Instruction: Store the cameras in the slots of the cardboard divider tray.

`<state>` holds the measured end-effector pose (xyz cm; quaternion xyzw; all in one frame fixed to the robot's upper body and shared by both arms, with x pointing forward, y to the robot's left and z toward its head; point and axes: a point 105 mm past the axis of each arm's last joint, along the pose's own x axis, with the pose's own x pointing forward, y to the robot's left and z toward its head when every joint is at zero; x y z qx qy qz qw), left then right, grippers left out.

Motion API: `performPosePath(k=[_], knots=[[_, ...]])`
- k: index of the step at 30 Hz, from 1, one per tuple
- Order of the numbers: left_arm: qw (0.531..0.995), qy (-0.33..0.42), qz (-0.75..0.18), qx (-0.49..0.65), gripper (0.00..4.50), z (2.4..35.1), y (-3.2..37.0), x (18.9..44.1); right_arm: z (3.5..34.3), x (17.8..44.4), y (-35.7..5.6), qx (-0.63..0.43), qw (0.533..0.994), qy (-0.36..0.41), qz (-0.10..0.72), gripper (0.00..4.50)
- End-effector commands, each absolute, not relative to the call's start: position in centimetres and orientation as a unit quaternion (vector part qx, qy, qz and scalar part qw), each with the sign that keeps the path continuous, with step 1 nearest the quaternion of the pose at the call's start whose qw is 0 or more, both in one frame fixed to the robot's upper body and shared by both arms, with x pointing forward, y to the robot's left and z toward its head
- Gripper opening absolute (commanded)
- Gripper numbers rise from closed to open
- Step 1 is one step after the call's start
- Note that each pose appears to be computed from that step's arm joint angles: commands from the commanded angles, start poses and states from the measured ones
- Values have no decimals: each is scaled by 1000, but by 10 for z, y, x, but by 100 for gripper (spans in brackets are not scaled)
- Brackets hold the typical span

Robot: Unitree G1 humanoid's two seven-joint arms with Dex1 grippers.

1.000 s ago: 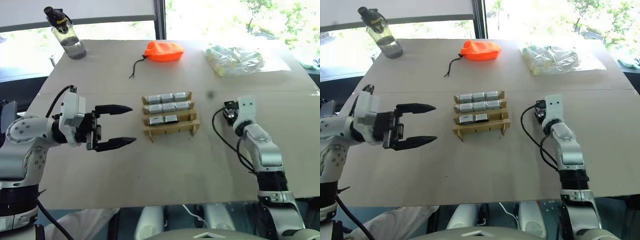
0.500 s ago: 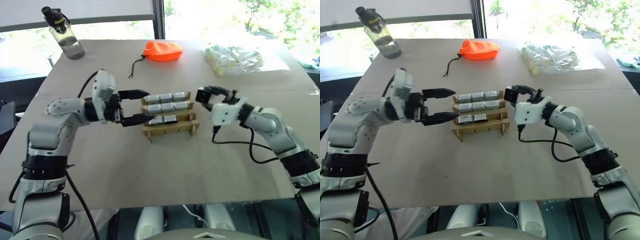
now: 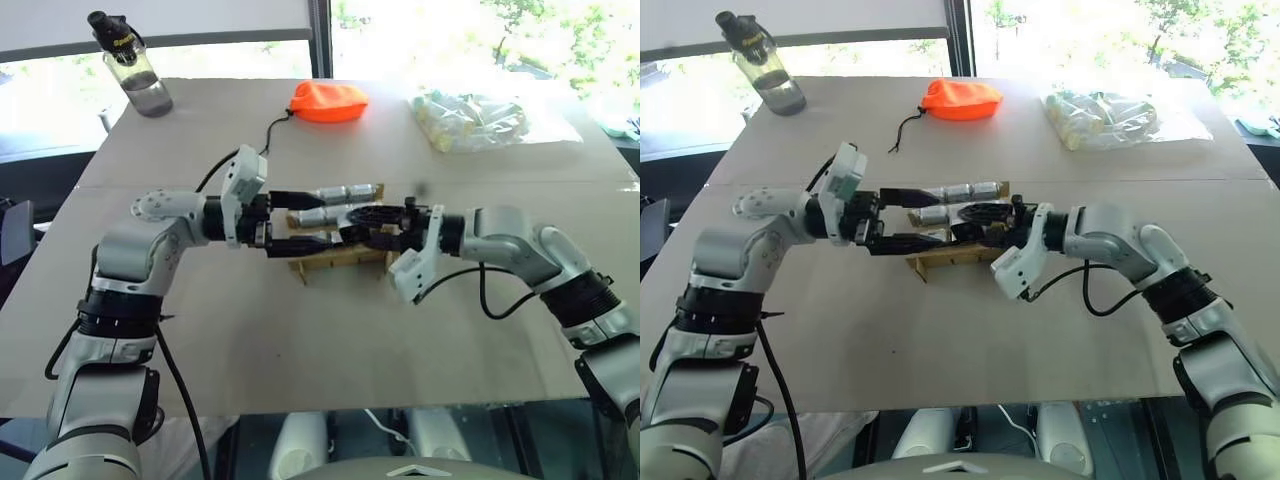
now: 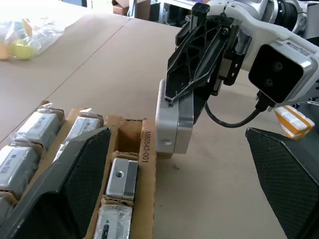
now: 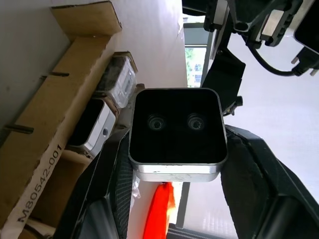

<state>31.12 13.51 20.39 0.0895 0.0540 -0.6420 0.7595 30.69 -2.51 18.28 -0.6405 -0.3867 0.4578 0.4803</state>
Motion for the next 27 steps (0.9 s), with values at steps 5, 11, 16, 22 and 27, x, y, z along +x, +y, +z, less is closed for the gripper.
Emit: performPosePath(k=[5,11,16,22,27], knots=[[749,56,-651,111,450,206,131,309,198,298,-10,-641,456,-405,466,193],[753,63,-643,122,450,203,131,314,203,296,-2,-650,439,-414,463,193],[746,64,-652,119,450,203,128,313,209,296,3,-645,445,-419,458,193],[749,60,-649,117,261,205,128,314,206,294,4,-642,449,-415,463,193],[750,59,-649,118,71,207,129,315,204,296,3,-644,451,-409,464,193]])
